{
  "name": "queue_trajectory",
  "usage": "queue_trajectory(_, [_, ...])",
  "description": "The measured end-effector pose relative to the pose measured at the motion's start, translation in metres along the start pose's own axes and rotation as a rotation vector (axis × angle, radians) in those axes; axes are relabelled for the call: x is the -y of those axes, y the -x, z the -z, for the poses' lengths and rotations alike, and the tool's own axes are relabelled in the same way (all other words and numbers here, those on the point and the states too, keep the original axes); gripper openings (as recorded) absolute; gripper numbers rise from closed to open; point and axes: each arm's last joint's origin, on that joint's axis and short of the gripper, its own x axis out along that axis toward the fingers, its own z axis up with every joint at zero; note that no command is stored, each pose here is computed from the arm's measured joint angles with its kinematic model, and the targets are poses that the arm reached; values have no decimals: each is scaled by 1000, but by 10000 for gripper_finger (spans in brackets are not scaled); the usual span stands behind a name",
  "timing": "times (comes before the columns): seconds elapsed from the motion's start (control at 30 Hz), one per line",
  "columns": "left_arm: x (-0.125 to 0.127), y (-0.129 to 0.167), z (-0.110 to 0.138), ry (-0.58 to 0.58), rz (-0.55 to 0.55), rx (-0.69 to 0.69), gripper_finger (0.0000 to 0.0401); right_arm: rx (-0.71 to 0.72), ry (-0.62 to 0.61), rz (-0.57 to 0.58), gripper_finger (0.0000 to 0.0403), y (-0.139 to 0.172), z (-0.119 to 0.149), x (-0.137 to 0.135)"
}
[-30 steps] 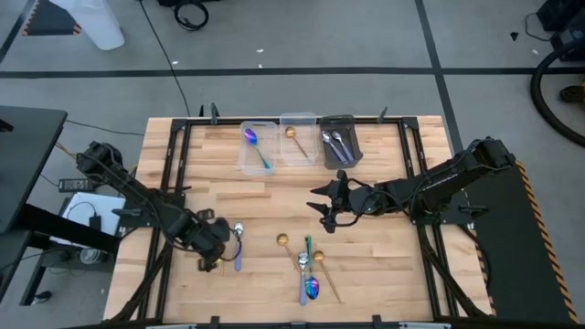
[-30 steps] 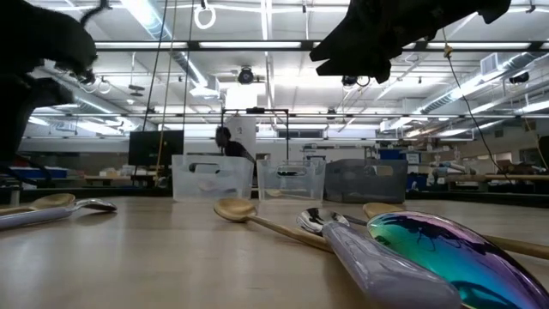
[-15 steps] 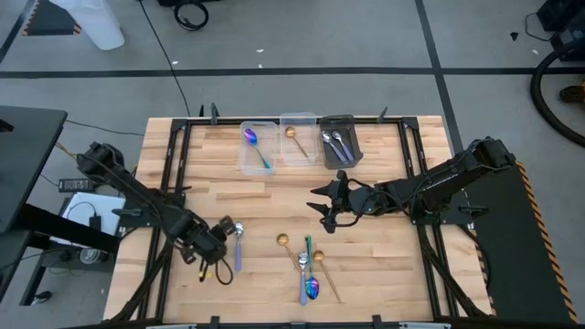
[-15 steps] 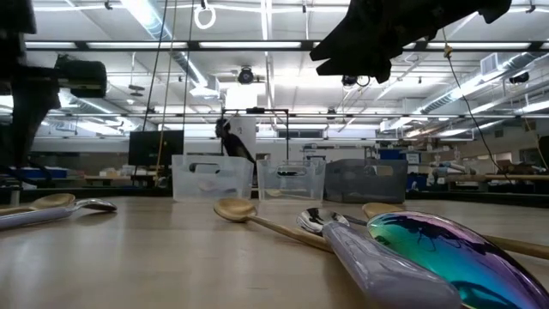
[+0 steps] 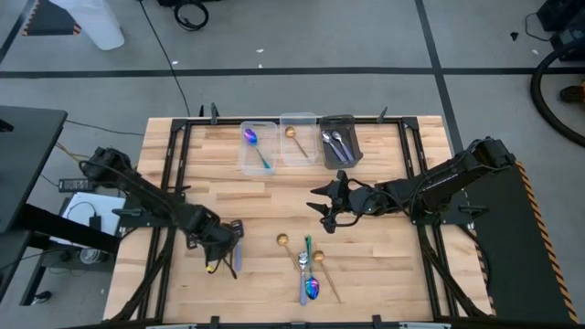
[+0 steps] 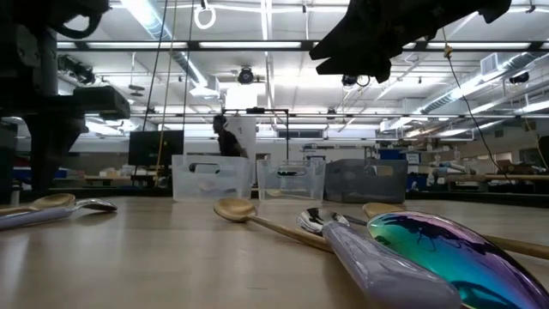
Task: Sort silverware by color (type)
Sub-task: Put the gold spoon into the right transparent bin
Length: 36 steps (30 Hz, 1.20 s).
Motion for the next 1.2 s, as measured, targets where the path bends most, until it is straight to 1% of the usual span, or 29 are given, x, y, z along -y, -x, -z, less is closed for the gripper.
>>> queue_trajectory(0.1, [-2, -3, 1, -94, 10, -8, 142, 0, 0, -1, 203, 0, 0, 0])
queue_trajectory(0.17, [-2, -7, 1, -137, 25, -19, 141, 0, 1, -4, 203, 0, 0, -1])
queue_trajectory(0.37, [-2, -21, -1, -184, 78, -57, 141, 0, 3, -10, 203, 1, 1, -3])
queue_trajectory(0.57, [-2, -23, -1, -189, 77, -59, 141, 0, 3, -9, 203, 1, 1, -3])
queue_trajectory(0.7, [1, -23, -5, -213, 72, -63, 139, 1, 3, -8, 203, 1, 1, -3])
queue_trajectory(0.8, [3, -23, -7, -225, 73, -67, 118, 1, 3, -8, 203, 1, 1, -3])
queue_trajectory(1.07, [8, -23, -11, -208, 76, -75, 26, 1, 3, -6, 203, 1, 1, -2])
queue_trajectory(1.13, [9, -22, -12, -204, 76, -80, 14, 2, 2, -6, 203, 1, 1, -2])
queue_trajectory(1.2, [11, -22, -13, -192, 76, -84, 12, 1, 3, -6, 203, 1, 1, -2])
